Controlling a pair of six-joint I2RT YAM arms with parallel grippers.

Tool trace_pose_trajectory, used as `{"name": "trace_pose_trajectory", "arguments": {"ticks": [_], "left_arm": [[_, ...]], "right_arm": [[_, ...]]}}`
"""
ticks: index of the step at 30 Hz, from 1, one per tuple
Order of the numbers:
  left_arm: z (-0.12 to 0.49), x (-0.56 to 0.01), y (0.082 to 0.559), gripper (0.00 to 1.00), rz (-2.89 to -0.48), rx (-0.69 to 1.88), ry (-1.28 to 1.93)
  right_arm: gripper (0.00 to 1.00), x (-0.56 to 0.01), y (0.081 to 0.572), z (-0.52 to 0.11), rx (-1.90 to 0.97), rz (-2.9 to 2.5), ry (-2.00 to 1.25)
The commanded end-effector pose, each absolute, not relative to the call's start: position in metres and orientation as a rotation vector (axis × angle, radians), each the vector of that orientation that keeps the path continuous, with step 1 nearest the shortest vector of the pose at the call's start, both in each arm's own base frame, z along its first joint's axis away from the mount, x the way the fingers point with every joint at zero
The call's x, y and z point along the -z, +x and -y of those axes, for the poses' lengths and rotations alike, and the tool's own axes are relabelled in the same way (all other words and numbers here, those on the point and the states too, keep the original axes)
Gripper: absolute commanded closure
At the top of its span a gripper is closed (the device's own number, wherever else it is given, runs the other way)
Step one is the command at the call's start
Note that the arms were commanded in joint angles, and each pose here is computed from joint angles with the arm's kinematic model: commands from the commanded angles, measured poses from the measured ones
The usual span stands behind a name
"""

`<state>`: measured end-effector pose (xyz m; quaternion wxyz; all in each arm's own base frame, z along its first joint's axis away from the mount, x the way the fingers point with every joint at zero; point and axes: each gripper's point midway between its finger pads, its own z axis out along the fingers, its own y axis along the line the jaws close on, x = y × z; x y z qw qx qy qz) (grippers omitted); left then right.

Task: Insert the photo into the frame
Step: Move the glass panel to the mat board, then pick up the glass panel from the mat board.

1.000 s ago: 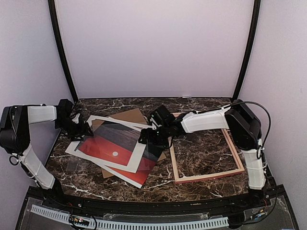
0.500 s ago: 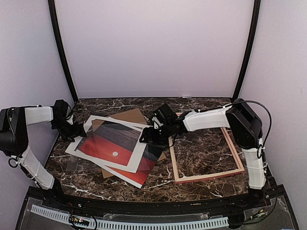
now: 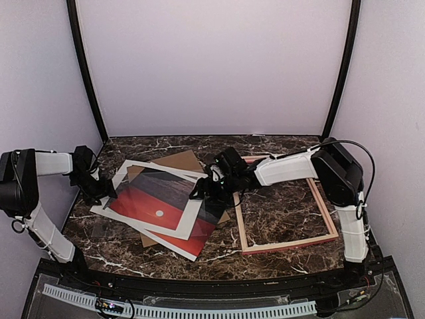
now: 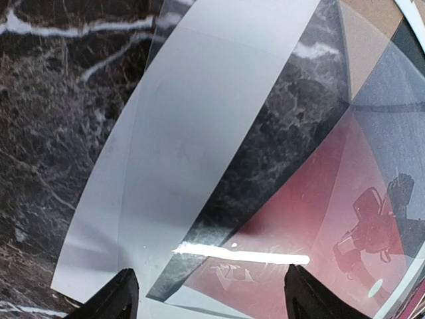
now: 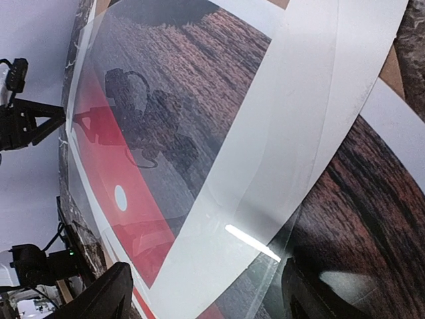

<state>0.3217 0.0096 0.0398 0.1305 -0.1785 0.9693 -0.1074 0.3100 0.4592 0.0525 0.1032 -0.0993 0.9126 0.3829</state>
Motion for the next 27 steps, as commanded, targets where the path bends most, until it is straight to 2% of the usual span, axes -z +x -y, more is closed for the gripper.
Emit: {"name": "trace_pose_trajectory", "arguments": {"ticks": [1,18,27], "left_arm": [[0.0,-0.026,0.305,0.23,-2.856,0.382,-0.557],[0.024,-0.007,0.284,0.27,-2.9,0.544,-0.57],[0.038,-0.006,0.283,0.28,-2.922,0.556,-0.511]], "right_arm": [[0.22,-0.037,0.297,-0.456,-1.215,-2.755,-0.198],[0.24,-0.044,0.29,-0.458,-1.445,-2.712,-0.029],[0.3,-0.063,0.289,-0.465,-1.632,-2.637,-0.017]]}}
